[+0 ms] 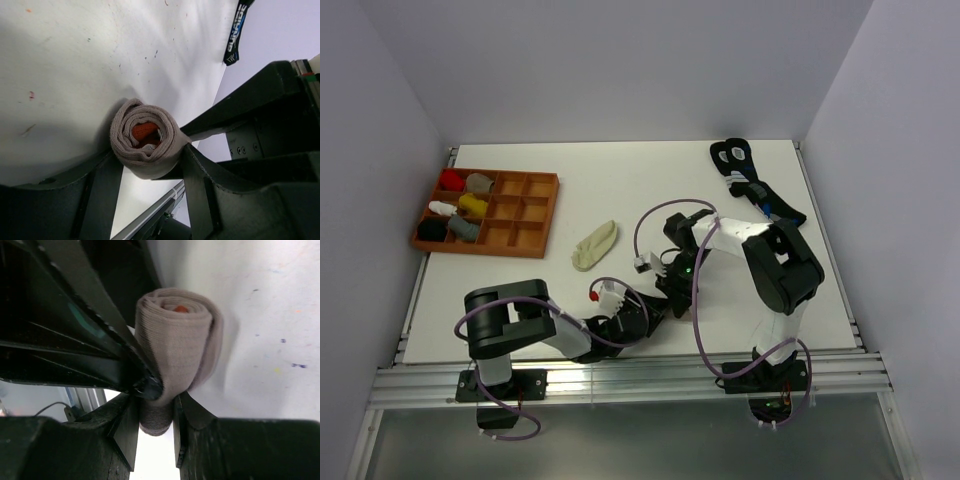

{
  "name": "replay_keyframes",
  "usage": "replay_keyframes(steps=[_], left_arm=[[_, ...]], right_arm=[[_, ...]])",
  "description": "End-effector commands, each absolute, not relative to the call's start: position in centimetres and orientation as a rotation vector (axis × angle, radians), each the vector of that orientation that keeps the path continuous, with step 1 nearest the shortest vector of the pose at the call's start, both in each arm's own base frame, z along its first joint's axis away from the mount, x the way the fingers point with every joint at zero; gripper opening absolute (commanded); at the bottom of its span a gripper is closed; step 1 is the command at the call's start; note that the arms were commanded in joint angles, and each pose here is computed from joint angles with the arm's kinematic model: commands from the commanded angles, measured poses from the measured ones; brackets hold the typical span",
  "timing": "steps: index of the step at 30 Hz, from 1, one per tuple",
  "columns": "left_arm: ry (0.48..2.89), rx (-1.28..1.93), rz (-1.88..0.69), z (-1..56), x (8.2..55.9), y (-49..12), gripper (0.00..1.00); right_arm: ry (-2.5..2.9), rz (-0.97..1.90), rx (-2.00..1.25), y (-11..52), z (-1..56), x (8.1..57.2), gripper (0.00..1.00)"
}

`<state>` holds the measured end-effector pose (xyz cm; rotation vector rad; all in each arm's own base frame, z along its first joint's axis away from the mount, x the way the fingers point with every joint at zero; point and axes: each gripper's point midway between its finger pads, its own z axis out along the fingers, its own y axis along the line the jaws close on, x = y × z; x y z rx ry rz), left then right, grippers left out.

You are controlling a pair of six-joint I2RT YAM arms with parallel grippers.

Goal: Roll the socks
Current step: Pick up the sock at the center of the board.

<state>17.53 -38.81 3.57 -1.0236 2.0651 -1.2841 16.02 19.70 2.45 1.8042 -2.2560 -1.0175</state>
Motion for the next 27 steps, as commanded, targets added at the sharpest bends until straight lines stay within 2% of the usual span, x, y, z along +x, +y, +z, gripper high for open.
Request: replay_keyframes(steps=[1, 8, 14, 19, 20, 23, 24, 26, 27], left_arm=[[2.046, -1.020, -1.008, -0.4, 20.1, -35.5, 0.56], [2.076, -1.016, -0.980, -1.1, 20.0, -36.1, 0.54], [2.124, -1.008, -0.960, -2.0, 19.6, -36.5, 0.46], [2.153, -1.003, -0.950, -2.3, 19.2, -36.7, 0.30], [2.156, -1.005, -0.947, -2.3, 19.2, -36.6, 0.22], [2.171, -0.982, -0.934, -2.1, 19.2, -36.9, 0.10], [2.186, -0.968, -0.922, -2.1, 19.1, -37.1, 0.00], [2.206, -0.952, -0.895, -2.1, 19.3, -37.3, 0.00], [2.213, -0.946, -0.888, -2.1, 19.3, -37.3, 0.00]], right_arm=[[-2.023, -1.092, 1.610, 18.0, 4.0, 9.5, 0.11], [-2.009, -1.142, 1.651, 18.7, 4.8, 9.9, 0.11], [-2.100, -1.115, 1.689, 19.5, 5.2, 11.4, 0.11], [-2.123, -1.118, 1.720, 19.9, 6.0, 11.9, 0.11], [-2.132, -1.110, 1.722, 19.8, 5.9, 12.1, 0.11], [-2.161, -1.085, 1.738, 19.8, 5.9, 12.4, 0.12], [-2.172, -1.078, 1.736, 19.8, 5.8, 12.4, 0.14], [-2.185, -1.072, 1.738, 19.8, 5.8, 12.5, 0.16], [-2.193, -1.065, 1.738, 19.8, 5.8, 12.6, 0.21]])
